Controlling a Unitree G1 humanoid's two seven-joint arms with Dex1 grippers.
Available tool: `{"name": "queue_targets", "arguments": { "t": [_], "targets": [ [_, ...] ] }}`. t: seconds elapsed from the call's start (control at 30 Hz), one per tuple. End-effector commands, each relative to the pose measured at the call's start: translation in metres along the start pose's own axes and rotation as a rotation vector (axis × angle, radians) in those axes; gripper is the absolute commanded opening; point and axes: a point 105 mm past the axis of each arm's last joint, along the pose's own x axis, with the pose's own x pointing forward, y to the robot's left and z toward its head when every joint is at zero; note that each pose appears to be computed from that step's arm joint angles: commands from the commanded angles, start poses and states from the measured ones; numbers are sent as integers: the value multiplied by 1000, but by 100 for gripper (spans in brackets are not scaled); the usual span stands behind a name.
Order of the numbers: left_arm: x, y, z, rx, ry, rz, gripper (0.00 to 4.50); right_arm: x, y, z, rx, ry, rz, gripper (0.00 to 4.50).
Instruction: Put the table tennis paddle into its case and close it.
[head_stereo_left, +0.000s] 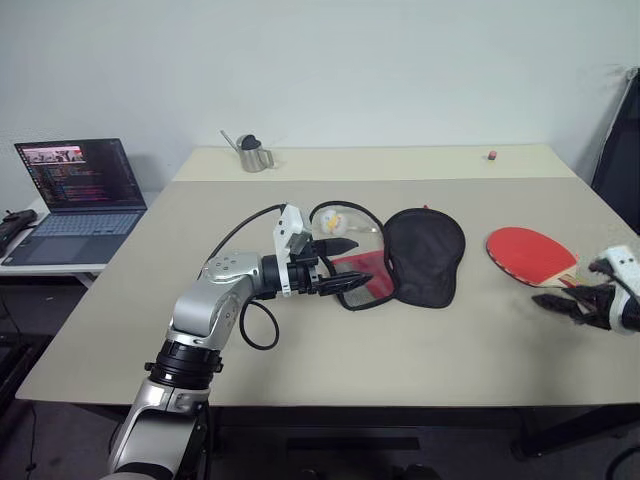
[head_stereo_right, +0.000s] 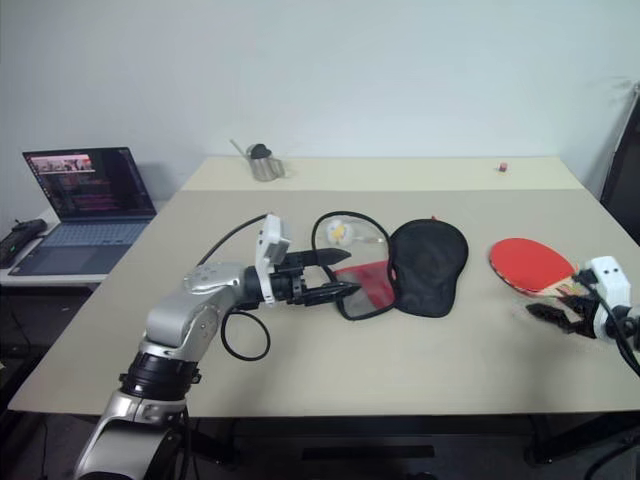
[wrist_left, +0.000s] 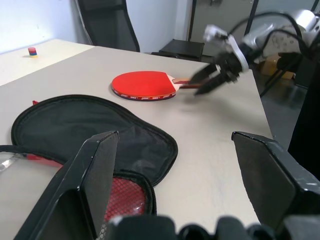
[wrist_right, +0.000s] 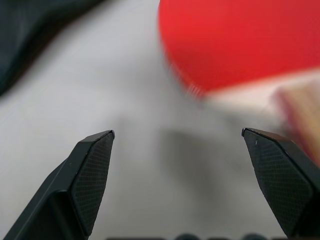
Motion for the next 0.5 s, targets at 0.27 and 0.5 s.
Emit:
{"name": "queue_targets", "arguments": {
  "t": [0.27, 0.5],
  "targets": [
    [1, -1, 13, 50, -31, -13, 396, -21, -54, 1, -34, 58, -281, 449],
    [2, -2, 13, 53, -28, -17, 396, -19, -62, -12, -15, 150, -312, 449]
  ]
}}
